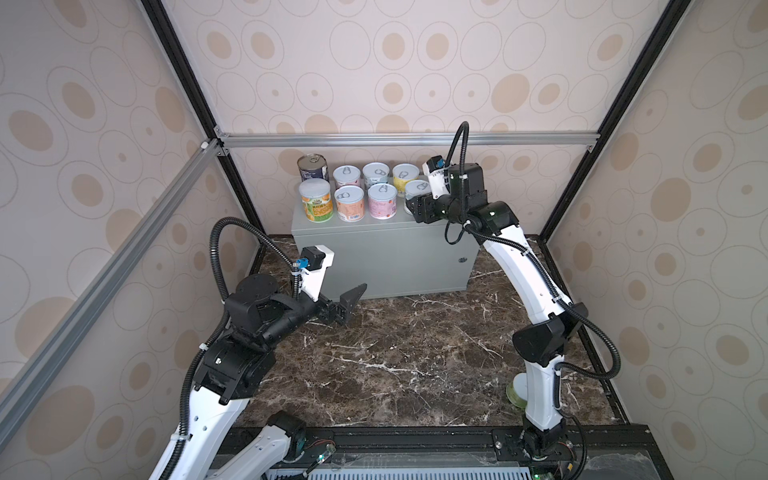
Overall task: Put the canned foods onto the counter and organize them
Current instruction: 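Hold the white teal-labelled can in place on the cabinet top with the right gripper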
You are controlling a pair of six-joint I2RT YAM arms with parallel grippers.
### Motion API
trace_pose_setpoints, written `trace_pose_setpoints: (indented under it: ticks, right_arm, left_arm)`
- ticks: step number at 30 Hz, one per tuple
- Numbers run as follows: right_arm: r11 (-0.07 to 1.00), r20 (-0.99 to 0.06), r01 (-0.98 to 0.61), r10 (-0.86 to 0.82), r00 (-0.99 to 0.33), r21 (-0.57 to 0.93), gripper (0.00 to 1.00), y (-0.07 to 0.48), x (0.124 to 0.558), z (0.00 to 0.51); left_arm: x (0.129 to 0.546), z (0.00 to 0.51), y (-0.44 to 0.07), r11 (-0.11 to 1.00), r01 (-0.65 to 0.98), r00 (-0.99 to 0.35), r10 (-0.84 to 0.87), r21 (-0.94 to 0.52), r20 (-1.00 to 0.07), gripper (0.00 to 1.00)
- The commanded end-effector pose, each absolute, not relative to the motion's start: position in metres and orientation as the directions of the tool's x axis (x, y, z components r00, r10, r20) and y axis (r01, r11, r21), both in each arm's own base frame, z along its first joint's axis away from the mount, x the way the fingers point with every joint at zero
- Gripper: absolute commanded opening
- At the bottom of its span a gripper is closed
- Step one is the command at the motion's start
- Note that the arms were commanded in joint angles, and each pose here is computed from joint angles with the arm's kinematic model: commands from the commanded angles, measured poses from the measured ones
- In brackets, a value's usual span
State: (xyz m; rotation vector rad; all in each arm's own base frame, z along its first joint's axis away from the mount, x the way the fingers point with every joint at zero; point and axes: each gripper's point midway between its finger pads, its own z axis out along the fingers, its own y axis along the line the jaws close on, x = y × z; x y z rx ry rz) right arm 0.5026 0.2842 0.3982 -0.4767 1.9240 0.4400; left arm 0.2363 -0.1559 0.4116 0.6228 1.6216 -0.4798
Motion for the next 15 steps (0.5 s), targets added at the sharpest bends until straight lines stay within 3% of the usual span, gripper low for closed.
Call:
trace_pose_setpoints:
  ticks: [1,15]
  right_arm:
    - [0.835,-0.942,-0.540,-0.094,-0.321,0.101,0.71,0.285,0.496,0.420]
    - [0.855,-0.936,-0.511,-0.104,-0.338,0.089,0.71,0.288,0.513,0.397]
  left_arm:
    - [0.234,0.425,-0.156,0.762,0.645,-0.048,0.115,0.057,-0.992,0.98]
    - [0.239,0.431,-0.160,0.758,0.651,-0.049,0.110,0.052,-0.993,0.98]
